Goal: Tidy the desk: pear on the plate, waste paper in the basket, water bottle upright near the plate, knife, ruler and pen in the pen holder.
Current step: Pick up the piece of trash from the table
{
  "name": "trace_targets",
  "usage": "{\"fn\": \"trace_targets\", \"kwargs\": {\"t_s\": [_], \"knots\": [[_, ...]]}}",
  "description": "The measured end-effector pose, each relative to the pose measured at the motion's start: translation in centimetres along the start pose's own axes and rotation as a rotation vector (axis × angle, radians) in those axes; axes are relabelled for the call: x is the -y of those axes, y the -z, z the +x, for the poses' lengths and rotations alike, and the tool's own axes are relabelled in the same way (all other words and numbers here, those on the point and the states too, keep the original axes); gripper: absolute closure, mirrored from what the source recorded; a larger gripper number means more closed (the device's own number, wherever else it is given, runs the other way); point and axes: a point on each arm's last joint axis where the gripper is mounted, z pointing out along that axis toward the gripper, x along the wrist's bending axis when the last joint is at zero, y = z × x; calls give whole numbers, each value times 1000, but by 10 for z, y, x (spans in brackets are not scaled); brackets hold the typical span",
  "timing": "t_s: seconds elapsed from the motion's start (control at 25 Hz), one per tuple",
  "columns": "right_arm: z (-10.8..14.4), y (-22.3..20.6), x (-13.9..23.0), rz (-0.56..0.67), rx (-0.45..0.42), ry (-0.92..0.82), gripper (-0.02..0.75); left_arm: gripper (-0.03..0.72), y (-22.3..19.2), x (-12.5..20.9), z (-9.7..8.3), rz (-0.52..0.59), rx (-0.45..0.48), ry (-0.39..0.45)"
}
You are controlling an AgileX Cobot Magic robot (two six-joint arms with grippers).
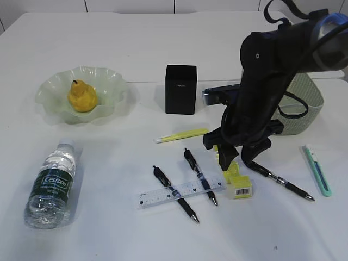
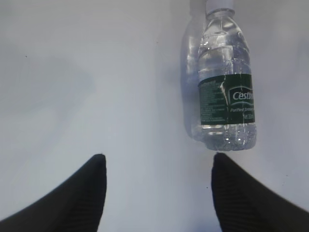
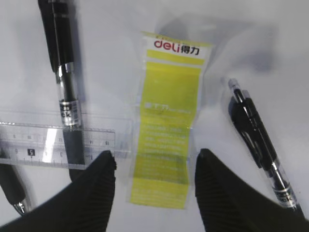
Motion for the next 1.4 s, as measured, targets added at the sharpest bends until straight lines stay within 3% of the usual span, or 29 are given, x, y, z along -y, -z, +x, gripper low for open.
{"fn": "trace_targets", "kwargs": {"t_s": [0.64,1.4], "knots": [[-1,-24,-8,-24,0,-69,241,221,0,0,0,0,0,0],[-4,-33,-11,-37,25,-83,232,221,0,0,0,0,0,0]]}}
